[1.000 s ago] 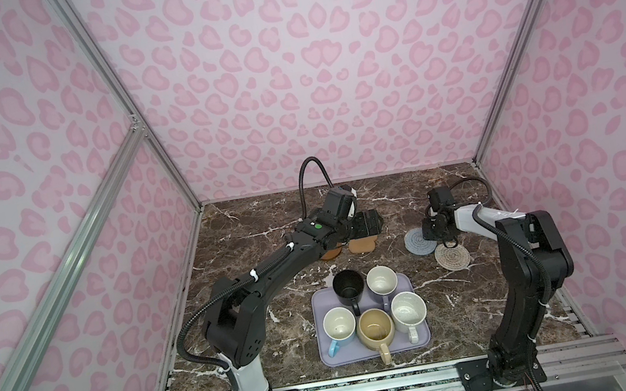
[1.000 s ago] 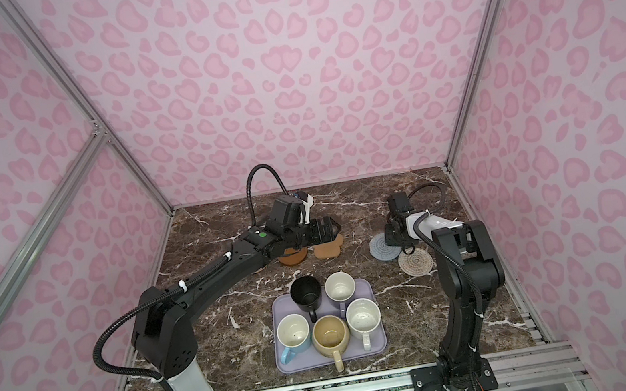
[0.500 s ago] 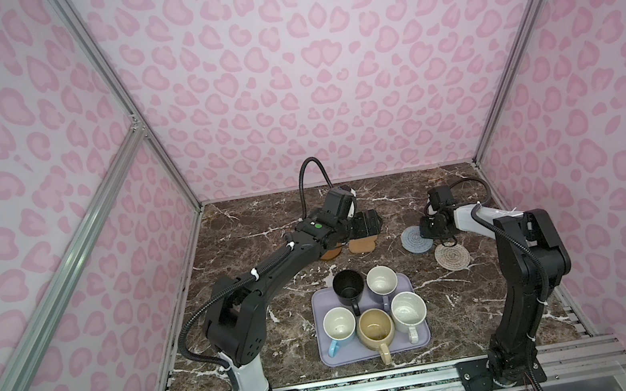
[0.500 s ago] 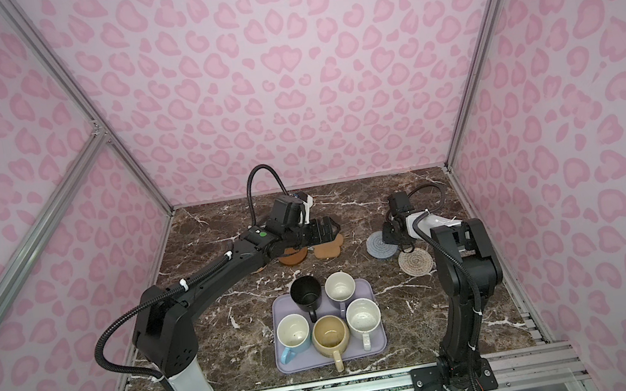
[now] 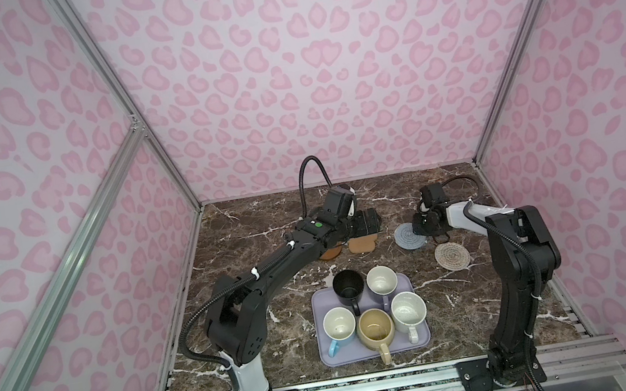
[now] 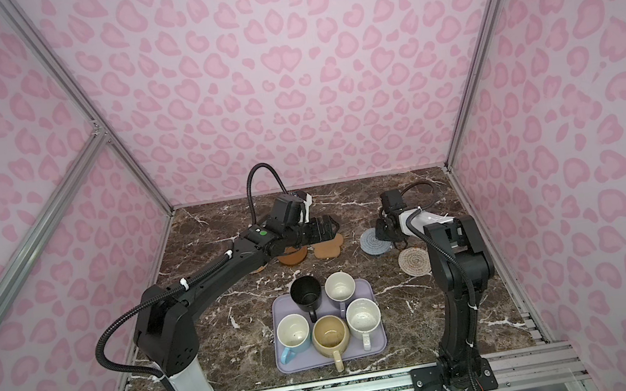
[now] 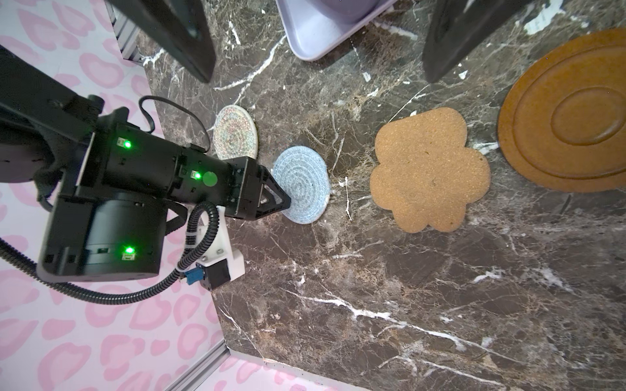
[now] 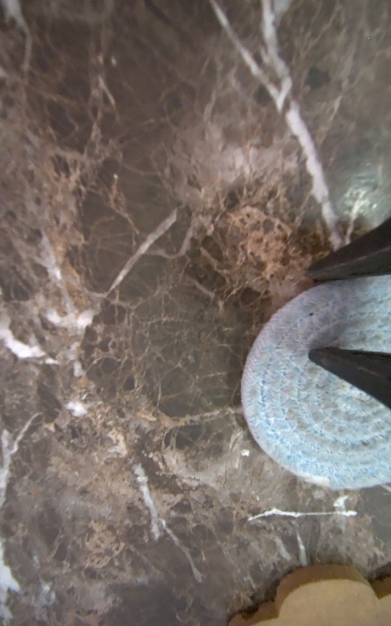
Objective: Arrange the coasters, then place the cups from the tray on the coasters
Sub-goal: 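Press the right gripper on the light-blue coaster and slide it toward the paw coaster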
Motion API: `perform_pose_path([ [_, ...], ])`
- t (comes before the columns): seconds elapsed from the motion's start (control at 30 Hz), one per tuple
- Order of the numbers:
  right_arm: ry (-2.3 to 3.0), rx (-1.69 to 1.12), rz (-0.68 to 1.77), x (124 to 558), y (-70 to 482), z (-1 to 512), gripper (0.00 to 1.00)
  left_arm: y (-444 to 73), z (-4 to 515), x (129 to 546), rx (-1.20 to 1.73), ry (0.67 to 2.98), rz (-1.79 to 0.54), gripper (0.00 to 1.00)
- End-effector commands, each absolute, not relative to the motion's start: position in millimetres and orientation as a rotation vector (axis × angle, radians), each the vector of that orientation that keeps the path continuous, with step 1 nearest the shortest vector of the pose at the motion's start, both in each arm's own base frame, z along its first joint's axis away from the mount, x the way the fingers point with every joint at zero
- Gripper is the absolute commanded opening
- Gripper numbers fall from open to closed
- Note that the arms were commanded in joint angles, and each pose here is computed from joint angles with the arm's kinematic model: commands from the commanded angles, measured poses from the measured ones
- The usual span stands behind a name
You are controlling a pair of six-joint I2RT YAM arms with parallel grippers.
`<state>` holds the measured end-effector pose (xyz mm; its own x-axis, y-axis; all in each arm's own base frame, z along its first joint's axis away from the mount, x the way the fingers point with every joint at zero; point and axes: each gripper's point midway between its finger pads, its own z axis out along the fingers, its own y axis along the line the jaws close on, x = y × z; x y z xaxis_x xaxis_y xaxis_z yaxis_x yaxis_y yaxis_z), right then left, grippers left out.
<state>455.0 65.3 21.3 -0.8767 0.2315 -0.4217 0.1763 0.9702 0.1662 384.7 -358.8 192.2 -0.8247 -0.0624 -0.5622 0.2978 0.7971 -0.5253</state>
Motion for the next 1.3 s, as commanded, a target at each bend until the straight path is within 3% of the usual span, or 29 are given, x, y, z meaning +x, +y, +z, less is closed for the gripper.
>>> perform_pose_path([
  [0.0,2.772,0.300,0.121,437.5,69.7,2.2,0.34,-360.0,196.0,390.0,0.172,2.393,-0.828,0.97],
  [0.8,2.741,0.253,0.066,457.4,96.3,11.3,0.35,-355.1,200.7,384.4,0.168,2.381,-0.834,0.97],
  [1.27,2.641,0.186,0.090,476.1,106.0,66.6,0.45,-346.5,221.6,382.9,0.154,2.329,-0.828,0.97],
])
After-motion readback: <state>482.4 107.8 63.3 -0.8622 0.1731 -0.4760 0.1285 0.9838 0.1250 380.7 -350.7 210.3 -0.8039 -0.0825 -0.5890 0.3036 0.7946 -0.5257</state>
